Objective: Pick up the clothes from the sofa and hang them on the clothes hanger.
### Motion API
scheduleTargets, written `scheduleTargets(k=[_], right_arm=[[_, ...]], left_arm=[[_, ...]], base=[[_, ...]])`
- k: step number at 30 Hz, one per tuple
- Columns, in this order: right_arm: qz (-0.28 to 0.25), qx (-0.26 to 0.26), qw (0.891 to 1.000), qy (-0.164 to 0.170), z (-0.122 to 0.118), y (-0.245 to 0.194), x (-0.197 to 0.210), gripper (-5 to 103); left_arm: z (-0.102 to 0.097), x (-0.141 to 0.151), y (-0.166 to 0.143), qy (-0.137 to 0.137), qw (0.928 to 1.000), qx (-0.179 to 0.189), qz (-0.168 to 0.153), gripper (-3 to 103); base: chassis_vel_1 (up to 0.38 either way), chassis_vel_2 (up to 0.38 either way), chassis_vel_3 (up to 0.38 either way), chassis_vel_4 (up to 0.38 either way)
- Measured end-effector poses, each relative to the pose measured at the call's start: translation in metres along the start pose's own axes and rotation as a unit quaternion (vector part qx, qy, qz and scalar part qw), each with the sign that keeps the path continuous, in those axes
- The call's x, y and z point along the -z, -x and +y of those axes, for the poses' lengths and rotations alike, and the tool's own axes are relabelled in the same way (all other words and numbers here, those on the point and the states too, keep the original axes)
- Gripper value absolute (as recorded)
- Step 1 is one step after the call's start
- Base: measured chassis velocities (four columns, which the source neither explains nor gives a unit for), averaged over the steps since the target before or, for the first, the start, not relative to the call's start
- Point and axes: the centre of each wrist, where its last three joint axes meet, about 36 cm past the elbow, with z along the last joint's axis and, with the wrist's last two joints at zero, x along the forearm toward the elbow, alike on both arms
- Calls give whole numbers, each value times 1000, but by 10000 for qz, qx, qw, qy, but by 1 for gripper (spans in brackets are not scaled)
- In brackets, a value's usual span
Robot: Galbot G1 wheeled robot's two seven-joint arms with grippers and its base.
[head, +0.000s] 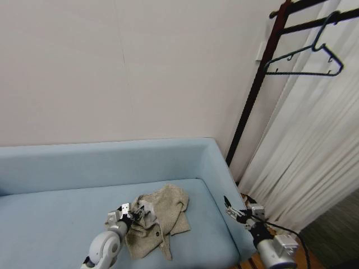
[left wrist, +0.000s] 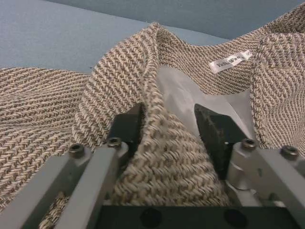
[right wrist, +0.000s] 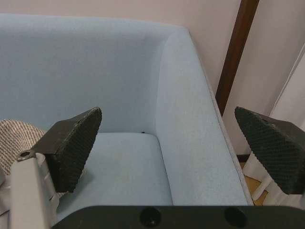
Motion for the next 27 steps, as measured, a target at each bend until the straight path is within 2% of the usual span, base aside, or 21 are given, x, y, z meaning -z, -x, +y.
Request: scheduleTargets(k=[1, 2, 4, 5, 7, 8, 10, 13, 16, 18, 19, 21, 24, 25, 27], right_arm=[[5, -6, 10000, -1, 0, 0, 0, 90], [5, -6, 10000, -1, 0, 0, 0, 90], [18, -9, 10000, 11, 0, 1, -2, 85], [22, -2, 10000, 27, 0, 2, -2, 85], [32, 27, 9999, 95, 0, 4, -3, 84], [32, 27, 9999, 95, 0, 4, -3, 84], [94, 85, 9997, 192, 1, 9, -2, 83], [149, 153, 9994, 285, 1, 15, 0, 79], [192, 238, 9988, 386, 0, 27, 5, 77], [254, 356, 9979, 472, 0, 40, 8, 77], [254, 356, 9979, 472, 0, 40, 8, 77], [299, 448, 9971, 535, 2, 51, 10, 77], [472, 701, 9942, 669, 18, 74, 10, 75], [472, 701, 9942, 669, 18, 74, 10, 75], [597, 851, 9919, 733, 31, 87, 9, 77]], left_arm=[[0, 0, -1, 8, 10000, 0, -6, 32], [0, 0, -1, 8, 10000, 0, -6, 32], [0, 0, -4, 36, 10000, 17, -33, 22], [0, 0, -5, 48, 10000, 29, -45, 22], [2, 1, -9, 97, 9999, 90, -108, 10], [2, 1, -9, 97, 9999, 90, -108, 10], [4, 3, -15, 165, 9995, 166, -207, 2], [7, 6, -21, 263, 9988, 238, -338, 1], [13, 12, -31, 518, 9959, 335, -657, 1], [19, 24, -44, 864, 9906, 350, -998, 1], [19, 24, -44, 864, 9906, 350, -998, 1], [21, 33, -54, 1088, 9866, 325, -1174, 1], [19, 55, -73, 1573, 9760, 246, -1488, 1], [19, 55, -73, 1573, 9760, 246, -1488, 1], [15, 64, -81, 1751, 9717, 188, -1577, 1]], base=[[0, 0, 0, 0], [0, 0, 0, 0], [0, 0, 0, 0], [0, 0, 0, 0], [0, 0, 0, 0], [0, 0, 0, 0], [0, 0, 0, 0], [0, 0, 0, 0], [0, 0, 0, 0], [0, 0, 0, 0], [0, 0, 0, 0], [0, 0, 0, 0], [0, 0, 0, 0], [0, 0, 0, 0], [0, 0, 0, 0]])
